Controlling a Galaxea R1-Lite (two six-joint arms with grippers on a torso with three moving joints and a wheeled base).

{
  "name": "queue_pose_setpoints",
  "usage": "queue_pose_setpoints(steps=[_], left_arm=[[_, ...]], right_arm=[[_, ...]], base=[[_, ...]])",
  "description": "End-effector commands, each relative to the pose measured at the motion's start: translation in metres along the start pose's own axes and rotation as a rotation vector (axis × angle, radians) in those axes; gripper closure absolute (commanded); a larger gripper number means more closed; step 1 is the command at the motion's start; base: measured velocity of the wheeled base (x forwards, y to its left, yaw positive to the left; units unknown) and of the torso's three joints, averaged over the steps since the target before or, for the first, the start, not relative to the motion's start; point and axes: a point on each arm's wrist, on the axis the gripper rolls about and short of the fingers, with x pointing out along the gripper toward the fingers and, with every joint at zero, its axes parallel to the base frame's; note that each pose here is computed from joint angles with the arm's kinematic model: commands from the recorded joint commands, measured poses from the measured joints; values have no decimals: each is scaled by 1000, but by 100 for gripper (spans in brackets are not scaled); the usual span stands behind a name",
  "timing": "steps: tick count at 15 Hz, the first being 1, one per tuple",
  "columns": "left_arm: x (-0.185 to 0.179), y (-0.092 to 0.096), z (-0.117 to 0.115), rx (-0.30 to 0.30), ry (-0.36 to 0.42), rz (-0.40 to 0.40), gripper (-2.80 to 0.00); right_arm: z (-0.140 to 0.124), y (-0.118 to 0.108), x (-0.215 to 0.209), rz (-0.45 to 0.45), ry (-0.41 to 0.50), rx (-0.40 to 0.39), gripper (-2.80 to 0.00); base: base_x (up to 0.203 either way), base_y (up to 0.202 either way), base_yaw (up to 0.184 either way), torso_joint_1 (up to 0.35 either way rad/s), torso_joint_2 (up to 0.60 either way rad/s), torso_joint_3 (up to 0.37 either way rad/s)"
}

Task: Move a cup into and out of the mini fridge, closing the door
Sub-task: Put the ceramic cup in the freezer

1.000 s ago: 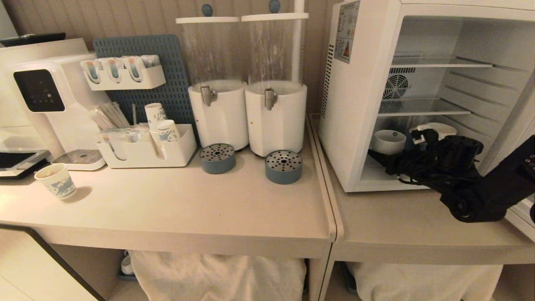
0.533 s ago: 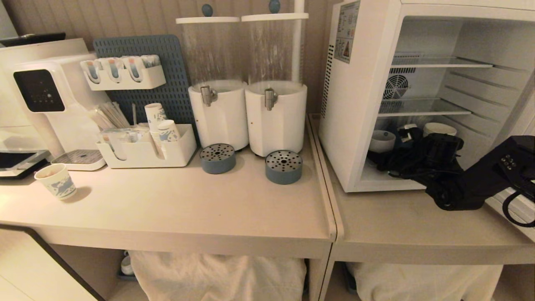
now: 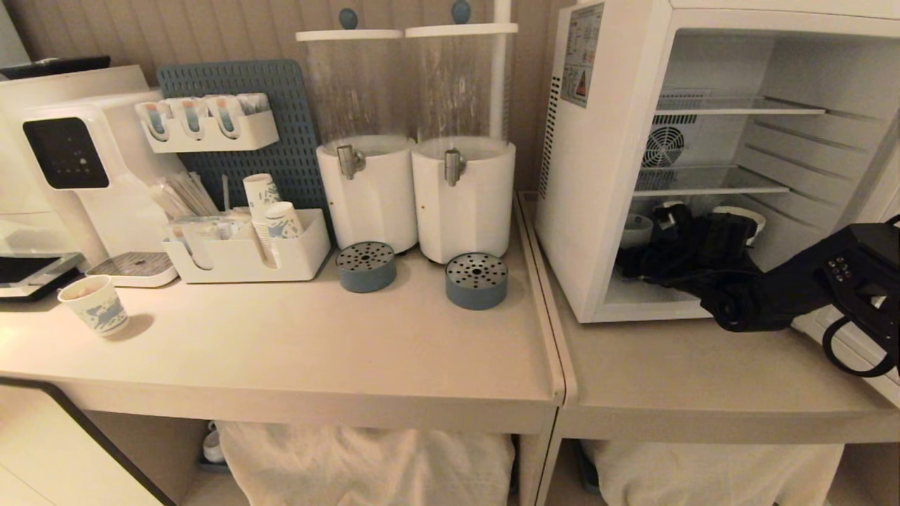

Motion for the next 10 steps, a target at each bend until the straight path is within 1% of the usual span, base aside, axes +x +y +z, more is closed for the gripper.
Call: queue_pose_setpoints(steps=[1,3,6,7,8,10], left_arm=[[0,0,0,0,0,1,0],[0,0,0,0,0,1,0],[0,0,0,0,0,1,0],[0,0,0,0,0,1,0],[0,0,0,-2,2,1,0],[0,0,0,0,0,1,0]], right_arm=[[-2,2,5,12,11,2,0],[-5,1,10,6,24,7,0],[-9,1,16,-27,36,4,0],[-9,0,19,-43,41,-1,0],[-15,-2,21,-65,66,-15,0],[-20,-3,23,-84,79,-37,0]], base=[[0,0,0,0,0,0],[0,0,0,0,0,0],[0,0,0,0,0,0],[0,0,0,0,0,0],[0,0,0,0,0,0],[0,0,0,0,0,0]])
